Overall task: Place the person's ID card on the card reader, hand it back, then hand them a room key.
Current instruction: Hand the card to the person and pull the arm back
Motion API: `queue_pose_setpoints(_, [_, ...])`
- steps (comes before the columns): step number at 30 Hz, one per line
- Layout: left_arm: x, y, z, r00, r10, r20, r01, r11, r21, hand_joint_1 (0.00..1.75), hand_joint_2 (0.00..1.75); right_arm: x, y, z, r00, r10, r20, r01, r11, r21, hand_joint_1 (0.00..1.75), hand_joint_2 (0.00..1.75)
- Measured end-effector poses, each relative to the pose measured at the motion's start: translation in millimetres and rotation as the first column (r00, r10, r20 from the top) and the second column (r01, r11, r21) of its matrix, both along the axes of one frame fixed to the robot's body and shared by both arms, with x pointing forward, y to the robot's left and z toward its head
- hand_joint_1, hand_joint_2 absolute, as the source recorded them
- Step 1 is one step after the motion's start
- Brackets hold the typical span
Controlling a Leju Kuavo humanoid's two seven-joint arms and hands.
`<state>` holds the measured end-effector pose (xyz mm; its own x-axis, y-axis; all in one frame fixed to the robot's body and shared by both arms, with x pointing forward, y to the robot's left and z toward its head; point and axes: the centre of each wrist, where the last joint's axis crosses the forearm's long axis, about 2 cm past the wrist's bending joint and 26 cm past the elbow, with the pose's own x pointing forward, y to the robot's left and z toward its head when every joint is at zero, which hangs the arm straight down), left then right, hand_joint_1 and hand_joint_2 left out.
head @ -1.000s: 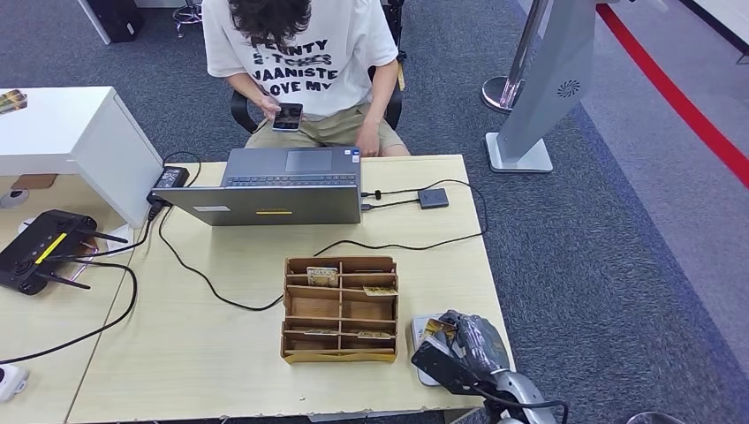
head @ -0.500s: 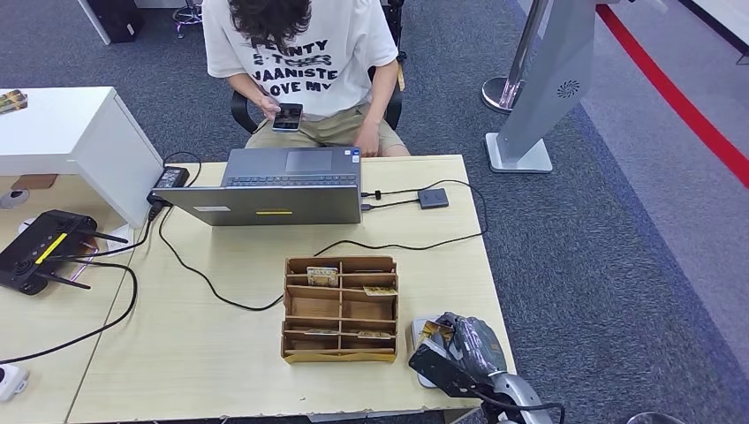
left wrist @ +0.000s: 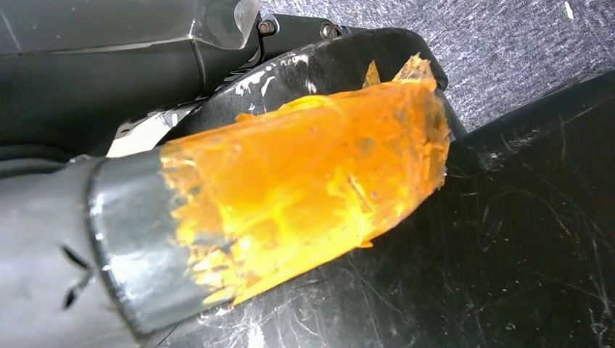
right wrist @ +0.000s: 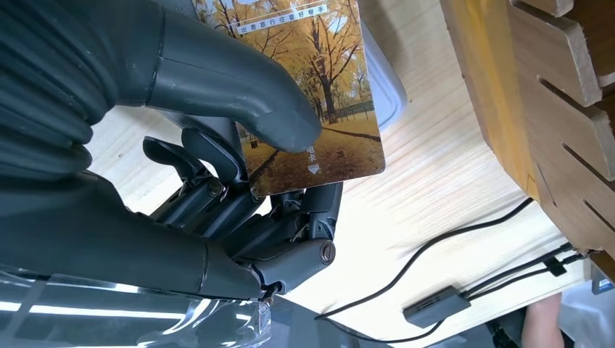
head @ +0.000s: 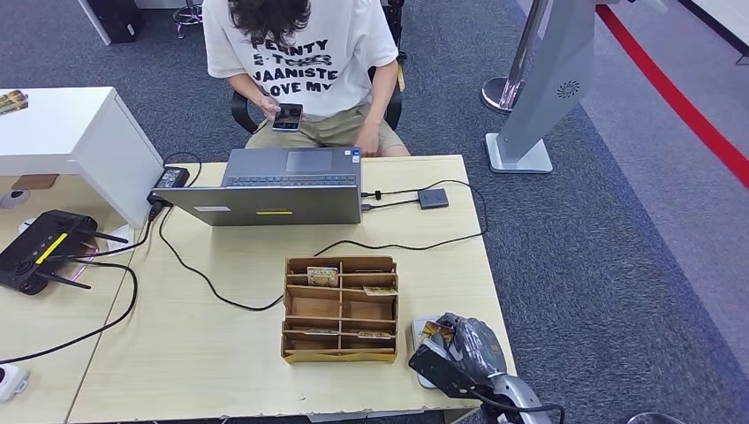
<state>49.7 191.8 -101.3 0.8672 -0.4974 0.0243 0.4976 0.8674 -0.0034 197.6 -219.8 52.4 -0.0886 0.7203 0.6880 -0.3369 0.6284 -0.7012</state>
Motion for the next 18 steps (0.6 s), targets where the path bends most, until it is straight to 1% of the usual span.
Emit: queue_pose_setpoints(18, [0.7, 0.0, 0.1, 1.000, 0.006, 0.000, -0.006, 1.000, 0.000, 0.00, 0.00, -4.2, -0.6, -2.0, 0.999, -0.034, -0.002, 0.034, 0.999, 0.017, 1.75, 1.75])
